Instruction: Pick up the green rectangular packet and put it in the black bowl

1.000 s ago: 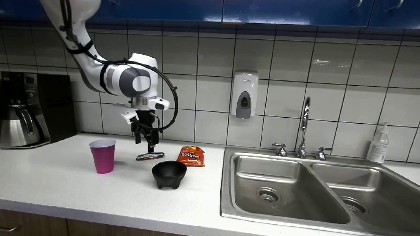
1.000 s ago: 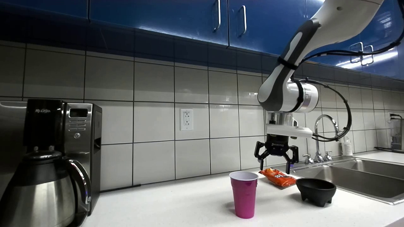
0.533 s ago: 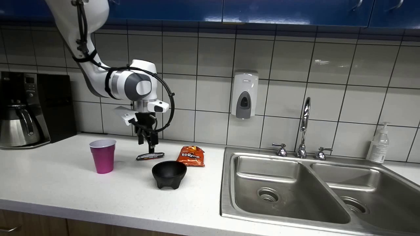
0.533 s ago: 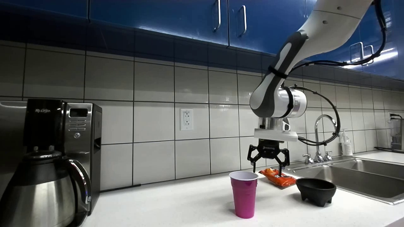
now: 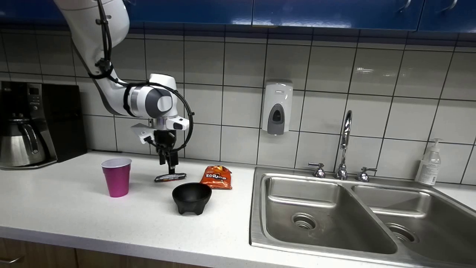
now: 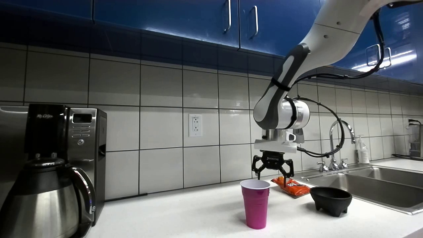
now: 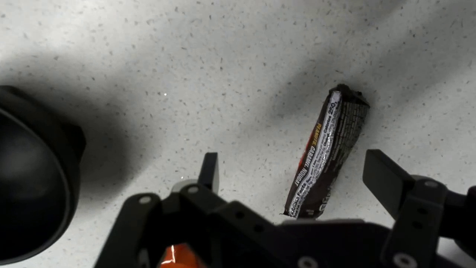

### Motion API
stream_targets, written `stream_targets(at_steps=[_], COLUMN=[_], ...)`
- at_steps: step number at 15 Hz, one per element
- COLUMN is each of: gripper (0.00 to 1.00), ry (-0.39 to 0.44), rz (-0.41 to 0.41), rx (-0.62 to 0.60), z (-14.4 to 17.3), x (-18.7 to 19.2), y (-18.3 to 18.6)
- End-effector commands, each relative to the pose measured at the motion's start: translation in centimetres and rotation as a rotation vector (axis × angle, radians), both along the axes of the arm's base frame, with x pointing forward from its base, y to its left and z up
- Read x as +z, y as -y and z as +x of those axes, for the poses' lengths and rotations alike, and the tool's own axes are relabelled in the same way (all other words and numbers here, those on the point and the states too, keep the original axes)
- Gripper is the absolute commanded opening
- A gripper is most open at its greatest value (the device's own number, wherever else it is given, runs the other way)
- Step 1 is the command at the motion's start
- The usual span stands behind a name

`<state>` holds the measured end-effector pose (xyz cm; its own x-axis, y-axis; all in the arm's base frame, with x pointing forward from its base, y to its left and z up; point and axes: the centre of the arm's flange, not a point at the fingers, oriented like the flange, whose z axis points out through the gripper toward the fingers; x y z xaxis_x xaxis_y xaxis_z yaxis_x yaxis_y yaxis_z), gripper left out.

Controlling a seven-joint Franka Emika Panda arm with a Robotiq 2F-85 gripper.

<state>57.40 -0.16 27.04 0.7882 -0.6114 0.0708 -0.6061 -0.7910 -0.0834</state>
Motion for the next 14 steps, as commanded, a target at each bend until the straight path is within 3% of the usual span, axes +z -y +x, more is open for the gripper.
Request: stream_targets(at_steps=[1,14], gripper=[1.0,1.0], ry=[-0.009,-0.013], rz=[-0.018,-0.036], rx=[-0.056,-0.103], z=[2.3,5.7], x=[-0.8,-2.4], y=[-0.3,-1.6])
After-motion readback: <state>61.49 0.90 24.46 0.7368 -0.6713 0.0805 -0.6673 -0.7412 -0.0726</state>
